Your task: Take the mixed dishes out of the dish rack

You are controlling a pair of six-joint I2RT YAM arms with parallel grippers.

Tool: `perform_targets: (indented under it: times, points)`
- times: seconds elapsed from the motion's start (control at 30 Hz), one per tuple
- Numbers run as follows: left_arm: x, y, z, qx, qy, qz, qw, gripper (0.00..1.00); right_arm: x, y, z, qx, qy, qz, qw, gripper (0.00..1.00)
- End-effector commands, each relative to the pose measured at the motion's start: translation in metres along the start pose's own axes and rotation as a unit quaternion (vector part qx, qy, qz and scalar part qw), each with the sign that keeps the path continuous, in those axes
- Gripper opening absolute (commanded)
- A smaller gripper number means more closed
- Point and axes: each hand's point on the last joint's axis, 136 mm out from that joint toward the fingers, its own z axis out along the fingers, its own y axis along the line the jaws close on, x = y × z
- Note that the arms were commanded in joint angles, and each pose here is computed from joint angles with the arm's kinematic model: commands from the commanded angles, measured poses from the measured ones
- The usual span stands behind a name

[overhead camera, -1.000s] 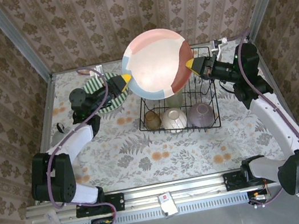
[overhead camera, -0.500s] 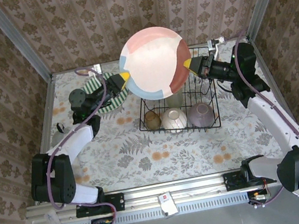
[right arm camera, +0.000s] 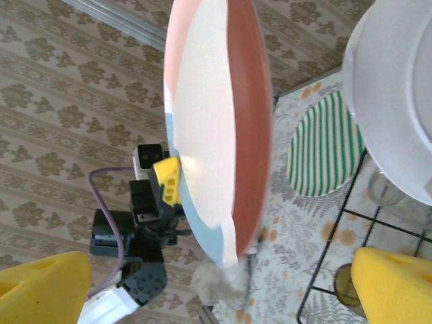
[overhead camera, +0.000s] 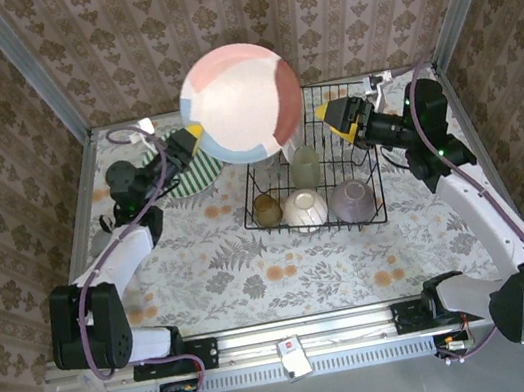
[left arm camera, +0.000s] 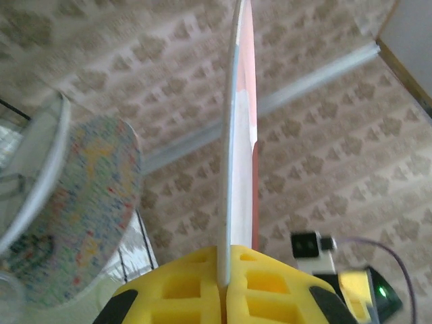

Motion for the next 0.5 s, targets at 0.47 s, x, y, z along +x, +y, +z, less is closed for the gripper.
perform_targets:
  times: [0.47]
  points:
    - [-0.116,0.130,-0.107,-0.179,-0.178,-0.034,0.967,0.00,0.013,-0.053,-0.038,0.192,-0.057,-0.019,0.980,1.00]
